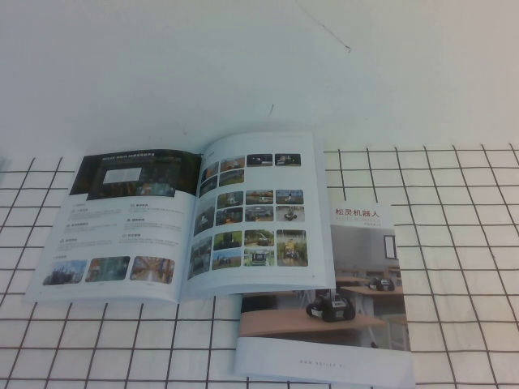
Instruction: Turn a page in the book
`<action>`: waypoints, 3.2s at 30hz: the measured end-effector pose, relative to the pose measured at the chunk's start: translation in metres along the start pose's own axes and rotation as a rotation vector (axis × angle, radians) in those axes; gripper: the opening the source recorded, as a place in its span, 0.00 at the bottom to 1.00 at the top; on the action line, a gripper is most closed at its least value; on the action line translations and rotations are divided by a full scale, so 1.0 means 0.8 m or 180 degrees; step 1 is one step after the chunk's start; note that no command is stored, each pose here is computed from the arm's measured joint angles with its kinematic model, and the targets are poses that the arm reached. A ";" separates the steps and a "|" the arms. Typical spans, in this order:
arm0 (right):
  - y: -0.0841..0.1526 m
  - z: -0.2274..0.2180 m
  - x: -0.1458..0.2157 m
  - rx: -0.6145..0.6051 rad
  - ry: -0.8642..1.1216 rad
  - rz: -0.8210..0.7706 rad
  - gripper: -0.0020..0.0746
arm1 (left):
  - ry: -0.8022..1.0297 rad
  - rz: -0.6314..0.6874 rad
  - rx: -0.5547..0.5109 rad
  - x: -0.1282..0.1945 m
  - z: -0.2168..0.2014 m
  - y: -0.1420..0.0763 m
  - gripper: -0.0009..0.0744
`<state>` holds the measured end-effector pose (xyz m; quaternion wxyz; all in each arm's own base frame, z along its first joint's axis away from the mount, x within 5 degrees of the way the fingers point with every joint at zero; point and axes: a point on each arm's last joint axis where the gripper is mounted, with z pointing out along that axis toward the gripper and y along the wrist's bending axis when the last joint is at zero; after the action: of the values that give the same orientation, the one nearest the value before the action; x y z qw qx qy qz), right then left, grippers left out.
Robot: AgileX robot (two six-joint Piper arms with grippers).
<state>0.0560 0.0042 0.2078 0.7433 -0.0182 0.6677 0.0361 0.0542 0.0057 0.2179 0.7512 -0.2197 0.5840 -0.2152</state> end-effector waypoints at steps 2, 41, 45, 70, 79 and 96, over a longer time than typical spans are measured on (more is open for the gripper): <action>0.000 0.000 -0.006 0.0003 -0.0166 0.0112 0.03 | -0.0052 -0.0019 0.0020 -0.002 0.000 -0.001 0.01; 0.002 -0.057 -0.192 -0.0096 -0.2209 0.0307 0.03 | -0.0472 0.0761 0.0569 -0.127 0.016 -0.105 0.01; 0.003 -0.041 -0.201 -0.0090 -0.1870 0.0307 0.03 | 0.0024 0.0712 0.0143 -0.117 0.053 -0.093 0.01; 0.013 0.130 -0.120 -0.0117 0.1858 0.0441 0.03 | 0.3251 0.1807 -0.0475 0.033 0.134 -0.080 0.01; 0.023 0.168 -0.069 -0.0273 0.2758 0.0742 0.03 | 0.3010 0.1952 -0.0198 0.034 0.146 -0.088 0.01; 0.081 0.225 -0.053 -0.1906 0.2949 0.1179 0.03 | 0.2951 0.1257 -0.0110 0.065 0.183 -0.102 0.01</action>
<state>0.2246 0.0809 0.2708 0.3173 -0.1244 0.8760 0.3412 0.2030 -0.0791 0.2572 0.4355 0.0012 0.8901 -0.1342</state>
